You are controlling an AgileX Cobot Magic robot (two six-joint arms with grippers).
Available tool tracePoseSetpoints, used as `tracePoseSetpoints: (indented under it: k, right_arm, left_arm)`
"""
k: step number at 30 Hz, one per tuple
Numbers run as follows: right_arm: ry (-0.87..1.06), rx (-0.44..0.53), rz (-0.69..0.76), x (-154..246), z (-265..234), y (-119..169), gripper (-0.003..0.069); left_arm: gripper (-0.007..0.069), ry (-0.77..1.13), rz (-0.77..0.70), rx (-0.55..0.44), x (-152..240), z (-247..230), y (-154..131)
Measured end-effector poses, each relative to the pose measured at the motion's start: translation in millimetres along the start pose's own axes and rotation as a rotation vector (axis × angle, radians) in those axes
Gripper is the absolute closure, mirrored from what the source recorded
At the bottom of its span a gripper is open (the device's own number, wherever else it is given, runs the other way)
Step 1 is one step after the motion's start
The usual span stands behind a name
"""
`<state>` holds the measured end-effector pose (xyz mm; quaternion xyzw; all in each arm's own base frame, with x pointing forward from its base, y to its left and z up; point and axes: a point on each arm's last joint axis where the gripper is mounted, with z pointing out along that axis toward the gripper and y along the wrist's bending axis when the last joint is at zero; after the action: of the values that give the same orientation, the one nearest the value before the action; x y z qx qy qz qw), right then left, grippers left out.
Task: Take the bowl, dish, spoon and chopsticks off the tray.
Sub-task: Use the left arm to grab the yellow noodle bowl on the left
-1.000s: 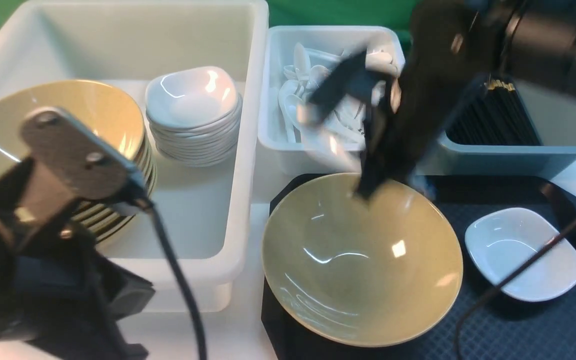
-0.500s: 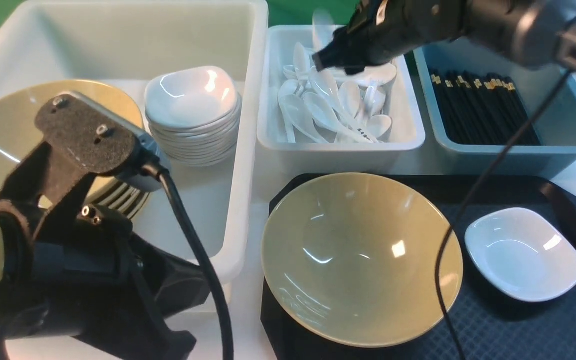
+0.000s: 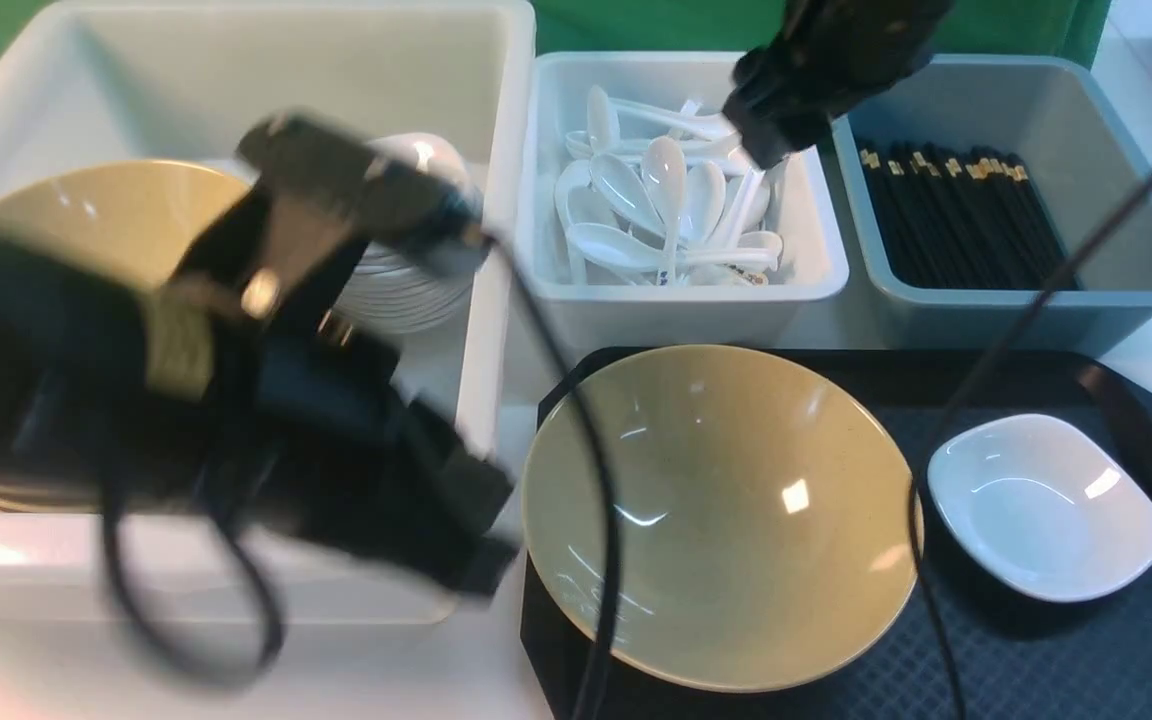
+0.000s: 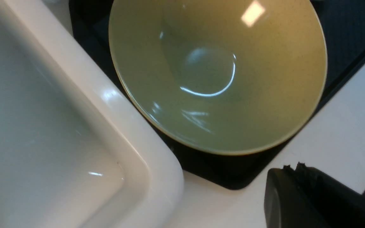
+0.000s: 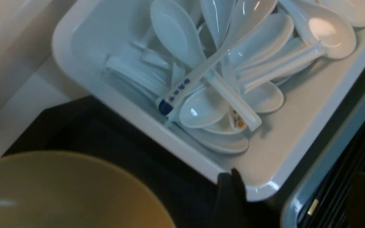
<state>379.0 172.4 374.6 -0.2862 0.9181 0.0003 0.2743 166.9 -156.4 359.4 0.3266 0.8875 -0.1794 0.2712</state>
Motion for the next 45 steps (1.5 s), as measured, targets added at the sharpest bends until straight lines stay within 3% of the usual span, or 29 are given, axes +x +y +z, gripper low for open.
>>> tracePoseSetpoints:
  k: [7,11,21,26,34,37,40,45]
  right_arm:
    - [0.020,-0.042,-0.024,57.7,-62.1,14.2,0.0379]
    - [0.053,-0.048,-0.024,108.0,-87.0,20.8,0.0458]
    - [0.033,-0.045,-0.001,205.0,-124.8,34.1,0.0479]
    - [-0.015,-0.038,0.002,222.9,-136.7,36.3,0.0479]
    - [-0.040,-0.032,0.004,226.6,-140.8,36.4,0.0479]
    - [-0.055,-0.025,0.002,225.3,-140.2,35.8,0.0479]
    - [-0.087,-0.019,0.002,222.5,-140.4,35.4,0.0479]
    - [-0.124,-0.013,0.003,219.2,-140.8,34.8,0.0479]
  left_arm:
    - [0.0625,0.088,0.070,-0.053,-56.3,21.7,29.1]
    - [0.0571,0.160,0.149,-0.112,-82.8,55.5,36.6]
    - [0.0244,0.293,0.151,-0.170,-115.1,156.2,57.1]
    - [0.0190,0.354,0.173,-0.215,-108.9,191.0,68.5]
    - [0.0197,0.398,0.127,-0.185,-98.8,224.2,71.6]
    - [0.0275,0.404,0.084,-0.129,-96.3,232.8,67.5]
    - [0.0465,0.427,0.074,-0.114,-92.6,239.1,67.3]
    - [0.0575,0.415,0.040,-0.065,-98.1,220.9,58.9]
